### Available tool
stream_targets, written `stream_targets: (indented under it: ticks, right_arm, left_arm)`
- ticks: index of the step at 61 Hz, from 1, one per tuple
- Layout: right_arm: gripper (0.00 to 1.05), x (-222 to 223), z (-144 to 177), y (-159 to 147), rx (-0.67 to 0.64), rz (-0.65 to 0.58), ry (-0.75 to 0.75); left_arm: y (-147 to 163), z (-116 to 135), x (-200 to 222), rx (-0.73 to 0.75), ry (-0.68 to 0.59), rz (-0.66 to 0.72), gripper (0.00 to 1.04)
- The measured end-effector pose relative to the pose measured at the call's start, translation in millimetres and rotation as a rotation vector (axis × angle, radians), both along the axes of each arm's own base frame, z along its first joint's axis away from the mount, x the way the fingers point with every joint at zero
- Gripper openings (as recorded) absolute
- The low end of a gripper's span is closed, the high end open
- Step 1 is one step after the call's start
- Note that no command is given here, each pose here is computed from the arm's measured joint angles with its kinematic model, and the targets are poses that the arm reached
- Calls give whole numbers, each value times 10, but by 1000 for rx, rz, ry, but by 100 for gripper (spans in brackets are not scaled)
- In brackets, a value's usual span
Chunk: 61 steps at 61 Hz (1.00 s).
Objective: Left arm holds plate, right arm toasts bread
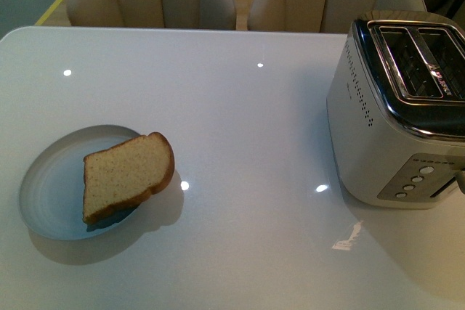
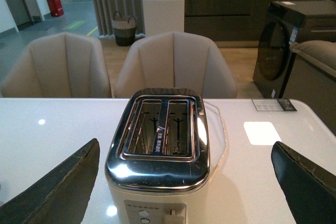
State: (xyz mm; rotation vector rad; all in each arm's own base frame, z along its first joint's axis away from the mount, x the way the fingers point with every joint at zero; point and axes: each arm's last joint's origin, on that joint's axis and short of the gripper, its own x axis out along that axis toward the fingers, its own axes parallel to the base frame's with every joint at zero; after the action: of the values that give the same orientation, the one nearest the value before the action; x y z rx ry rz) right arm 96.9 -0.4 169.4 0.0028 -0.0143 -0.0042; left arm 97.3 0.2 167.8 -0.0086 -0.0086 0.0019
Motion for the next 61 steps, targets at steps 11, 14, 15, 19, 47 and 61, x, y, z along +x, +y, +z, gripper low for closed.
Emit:
stream_targets:
  ticks: [11, 14, 15, 19, 47, 61]
  right_arm:
    - [96, 0, 0, 0, 0, 0, 0]
    - [96, 0, 0, 0, 0, 0, 0]
    - [96, 0, 0, 0, 0, 0, 0]
    - [96, 0, 0, 0, 0, 0, 0]
    - [96, 0, 0, 2, 0, 3, 0]
    - [96, 0, 0, 1, 0, 2, 0]
  left_arm:
    - [0, 0, 0, 0, 0, 0, 97]
    - [0, 0, 0, 0, 0, 0, 97]
    - [0, 0, 0, 0, 0, 0, 97]
    - [0, 0, 0, 0, 0, 0, 97]
    - [-47, 21, 60, -430, 685, -318, 97]
    - [41, -3, 493, -439, 724, -257, 97]
